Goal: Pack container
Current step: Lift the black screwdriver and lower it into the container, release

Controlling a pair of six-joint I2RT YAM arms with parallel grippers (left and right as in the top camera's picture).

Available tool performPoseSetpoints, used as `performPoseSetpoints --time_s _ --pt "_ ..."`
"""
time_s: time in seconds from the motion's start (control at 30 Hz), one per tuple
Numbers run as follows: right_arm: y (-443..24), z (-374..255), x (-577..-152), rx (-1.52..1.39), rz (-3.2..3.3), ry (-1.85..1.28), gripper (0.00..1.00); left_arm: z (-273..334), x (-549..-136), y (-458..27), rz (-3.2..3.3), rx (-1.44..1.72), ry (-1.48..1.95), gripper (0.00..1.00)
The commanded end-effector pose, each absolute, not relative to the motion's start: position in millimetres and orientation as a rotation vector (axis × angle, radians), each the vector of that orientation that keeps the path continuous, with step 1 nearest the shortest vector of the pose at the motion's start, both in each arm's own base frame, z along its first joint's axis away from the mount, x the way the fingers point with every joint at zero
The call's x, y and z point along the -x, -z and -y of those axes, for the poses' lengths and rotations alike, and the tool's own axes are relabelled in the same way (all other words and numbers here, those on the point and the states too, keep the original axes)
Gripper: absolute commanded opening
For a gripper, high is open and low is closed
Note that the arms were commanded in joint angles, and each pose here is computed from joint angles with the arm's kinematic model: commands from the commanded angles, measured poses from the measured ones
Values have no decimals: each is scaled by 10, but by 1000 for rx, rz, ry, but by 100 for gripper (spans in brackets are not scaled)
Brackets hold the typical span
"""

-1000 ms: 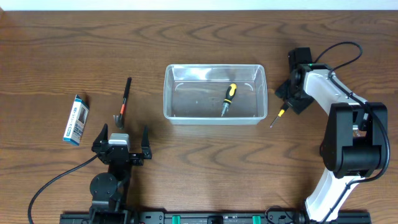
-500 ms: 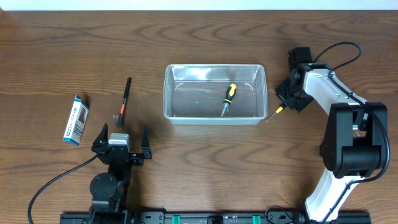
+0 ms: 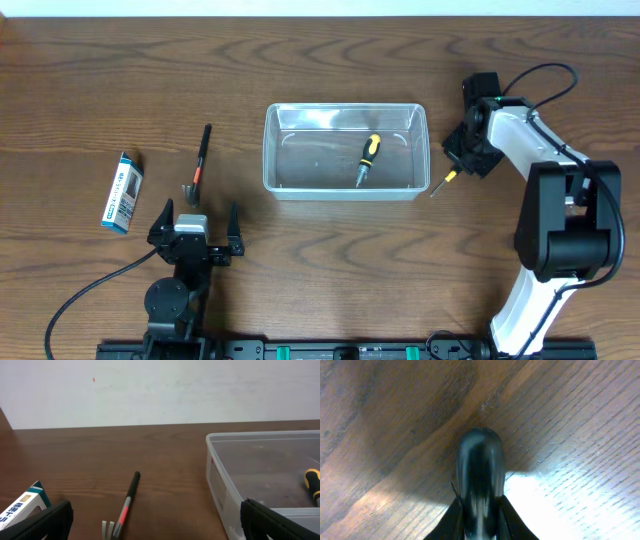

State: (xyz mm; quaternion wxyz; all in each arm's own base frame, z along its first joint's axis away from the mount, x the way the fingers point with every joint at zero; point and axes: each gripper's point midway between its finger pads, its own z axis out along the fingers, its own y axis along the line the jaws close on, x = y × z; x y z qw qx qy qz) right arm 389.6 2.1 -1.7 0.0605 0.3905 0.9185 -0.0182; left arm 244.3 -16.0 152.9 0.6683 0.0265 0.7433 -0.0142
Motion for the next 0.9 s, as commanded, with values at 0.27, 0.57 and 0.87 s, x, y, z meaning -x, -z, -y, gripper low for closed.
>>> performPoseSetpoints --time_s 0.27,0.57,0.87 --pt "-427 63 -4321 -1001 -2740 103 2 129 -2436 -1361 -1727 -49 20 98" --pt "-1104 27 -4711 -800 -2676 81 5 129 -2436 -1361 -1727 -49 20 98" --pt "-1854 -362 -4929 -550 -2613 25 5 129 -2436 -1361 -1727 -49 20 98"
